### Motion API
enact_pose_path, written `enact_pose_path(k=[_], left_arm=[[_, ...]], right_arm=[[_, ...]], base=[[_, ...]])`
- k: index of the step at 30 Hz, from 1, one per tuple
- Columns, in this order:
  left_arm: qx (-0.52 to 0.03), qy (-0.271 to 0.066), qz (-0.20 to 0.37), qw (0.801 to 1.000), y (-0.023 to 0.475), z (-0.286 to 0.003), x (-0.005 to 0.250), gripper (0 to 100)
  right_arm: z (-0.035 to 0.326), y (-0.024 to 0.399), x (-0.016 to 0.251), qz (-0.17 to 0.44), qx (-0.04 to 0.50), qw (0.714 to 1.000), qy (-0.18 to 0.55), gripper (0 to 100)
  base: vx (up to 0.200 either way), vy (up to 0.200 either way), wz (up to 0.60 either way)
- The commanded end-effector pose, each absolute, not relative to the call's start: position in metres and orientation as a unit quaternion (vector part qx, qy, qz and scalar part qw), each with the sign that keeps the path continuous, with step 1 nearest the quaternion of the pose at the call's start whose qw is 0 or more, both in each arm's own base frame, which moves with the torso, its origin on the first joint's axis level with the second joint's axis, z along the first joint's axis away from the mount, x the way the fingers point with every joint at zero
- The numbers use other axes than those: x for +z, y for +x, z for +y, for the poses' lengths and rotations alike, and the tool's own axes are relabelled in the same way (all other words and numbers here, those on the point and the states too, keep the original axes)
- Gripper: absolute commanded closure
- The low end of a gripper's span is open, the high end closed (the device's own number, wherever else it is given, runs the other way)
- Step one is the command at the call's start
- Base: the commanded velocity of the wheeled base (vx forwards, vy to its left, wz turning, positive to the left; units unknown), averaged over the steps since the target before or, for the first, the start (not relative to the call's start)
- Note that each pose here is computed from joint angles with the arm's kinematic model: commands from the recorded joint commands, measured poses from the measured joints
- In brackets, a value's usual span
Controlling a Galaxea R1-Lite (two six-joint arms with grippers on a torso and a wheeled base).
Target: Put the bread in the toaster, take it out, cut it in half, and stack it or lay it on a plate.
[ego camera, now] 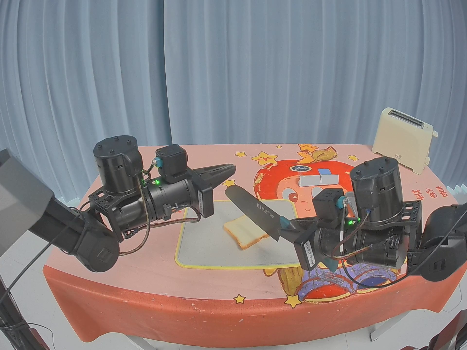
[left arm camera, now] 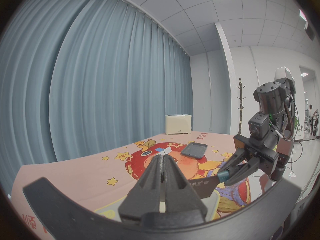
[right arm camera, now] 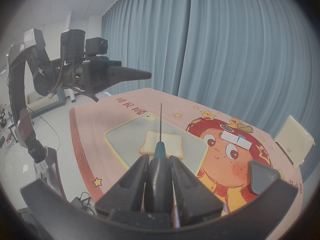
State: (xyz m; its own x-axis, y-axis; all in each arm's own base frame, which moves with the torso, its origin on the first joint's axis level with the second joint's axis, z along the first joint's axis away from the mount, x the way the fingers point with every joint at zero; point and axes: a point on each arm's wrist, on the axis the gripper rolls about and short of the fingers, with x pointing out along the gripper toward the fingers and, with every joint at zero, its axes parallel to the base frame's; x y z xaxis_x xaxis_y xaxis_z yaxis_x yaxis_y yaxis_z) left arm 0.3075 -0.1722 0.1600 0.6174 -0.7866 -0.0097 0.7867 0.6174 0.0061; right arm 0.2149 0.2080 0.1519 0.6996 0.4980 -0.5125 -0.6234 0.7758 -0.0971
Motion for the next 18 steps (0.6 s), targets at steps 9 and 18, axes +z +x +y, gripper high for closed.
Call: enact_pose_path(k=[9,18], left_arm=[[-0.434,0.001,-0.01,0.901,0.332,-0.187,0.135,100],[-0.399,0.002,-0.006,0.917,0.35,-0.195,0.121,100]], right_arm=[[0.212,0.22,0.139,0.251,0.294,0.91,-0.152,100],[0.217,0.221,0.132,0.259,0.297,0.906,-0.157,100]], base=[[0.0,0.0,0.0],[0.0,0.0,0.0]])
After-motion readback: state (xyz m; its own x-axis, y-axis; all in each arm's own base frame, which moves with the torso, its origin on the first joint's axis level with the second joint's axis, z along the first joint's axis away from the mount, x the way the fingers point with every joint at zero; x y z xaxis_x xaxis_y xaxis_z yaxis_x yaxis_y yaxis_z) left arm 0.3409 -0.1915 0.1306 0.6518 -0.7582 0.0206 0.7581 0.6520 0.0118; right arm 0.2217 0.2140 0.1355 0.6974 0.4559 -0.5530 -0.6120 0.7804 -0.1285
